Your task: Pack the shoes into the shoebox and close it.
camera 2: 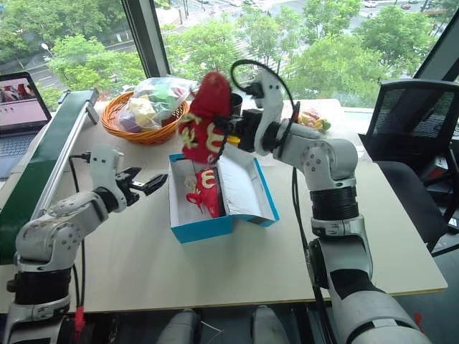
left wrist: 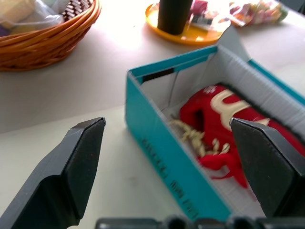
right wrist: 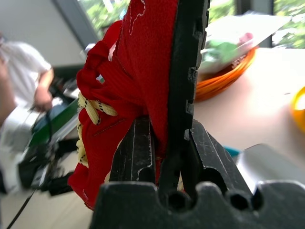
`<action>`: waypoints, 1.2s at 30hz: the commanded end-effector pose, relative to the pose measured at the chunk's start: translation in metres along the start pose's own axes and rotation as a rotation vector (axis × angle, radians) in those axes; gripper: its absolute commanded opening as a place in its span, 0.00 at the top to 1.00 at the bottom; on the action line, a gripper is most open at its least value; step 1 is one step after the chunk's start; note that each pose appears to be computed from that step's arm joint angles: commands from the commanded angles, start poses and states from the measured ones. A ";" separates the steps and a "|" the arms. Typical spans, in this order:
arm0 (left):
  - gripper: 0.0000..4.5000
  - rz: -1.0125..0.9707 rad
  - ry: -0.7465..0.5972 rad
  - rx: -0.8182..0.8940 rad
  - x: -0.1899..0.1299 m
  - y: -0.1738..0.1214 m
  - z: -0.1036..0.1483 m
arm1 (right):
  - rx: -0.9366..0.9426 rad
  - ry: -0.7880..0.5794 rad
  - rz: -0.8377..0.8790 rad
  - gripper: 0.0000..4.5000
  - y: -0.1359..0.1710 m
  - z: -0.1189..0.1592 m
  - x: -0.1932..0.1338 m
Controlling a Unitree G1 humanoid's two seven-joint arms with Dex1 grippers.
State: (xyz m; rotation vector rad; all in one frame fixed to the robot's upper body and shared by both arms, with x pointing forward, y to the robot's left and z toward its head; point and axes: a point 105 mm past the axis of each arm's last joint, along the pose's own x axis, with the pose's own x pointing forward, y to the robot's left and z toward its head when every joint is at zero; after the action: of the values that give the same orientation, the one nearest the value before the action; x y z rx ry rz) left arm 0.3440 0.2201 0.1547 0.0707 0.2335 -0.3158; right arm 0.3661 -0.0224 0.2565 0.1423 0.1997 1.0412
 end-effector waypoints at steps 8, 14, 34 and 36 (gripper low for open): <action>0.00 -0.181 -0.010 0.060 -0.027 -0.035 -0.007 | 0.023 0.183 0.036 0.92 -0.015 -0.066 0.027; 0.00 -0.180 -0.019 0.011 -0.026 -0.052 -0.013 | -0.024 0.254 0.040 0.92 -0.027 -0.096 0.039; 0.00 -0.190 0.027 0.015 -0.020 -0.064 -0.025 | -0.300 0.275 0.005 0.00 -0.033 -0.070 0.052; 0.00 -0.205 0.036 0.025 -0.019 -0.065 -0.025 | -0.254 0.176 0.009 0.00 -0.023 -0.035 0.045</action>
State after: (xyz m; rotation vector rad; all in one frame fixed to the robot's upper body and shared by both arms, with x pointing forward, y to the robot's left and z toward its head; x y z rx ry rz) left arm 0.2995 0.1688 0.1259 0.0525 0.2954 -0.5044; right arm 0.4008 0.0022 0.1577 -0.2305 0.3684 1.0677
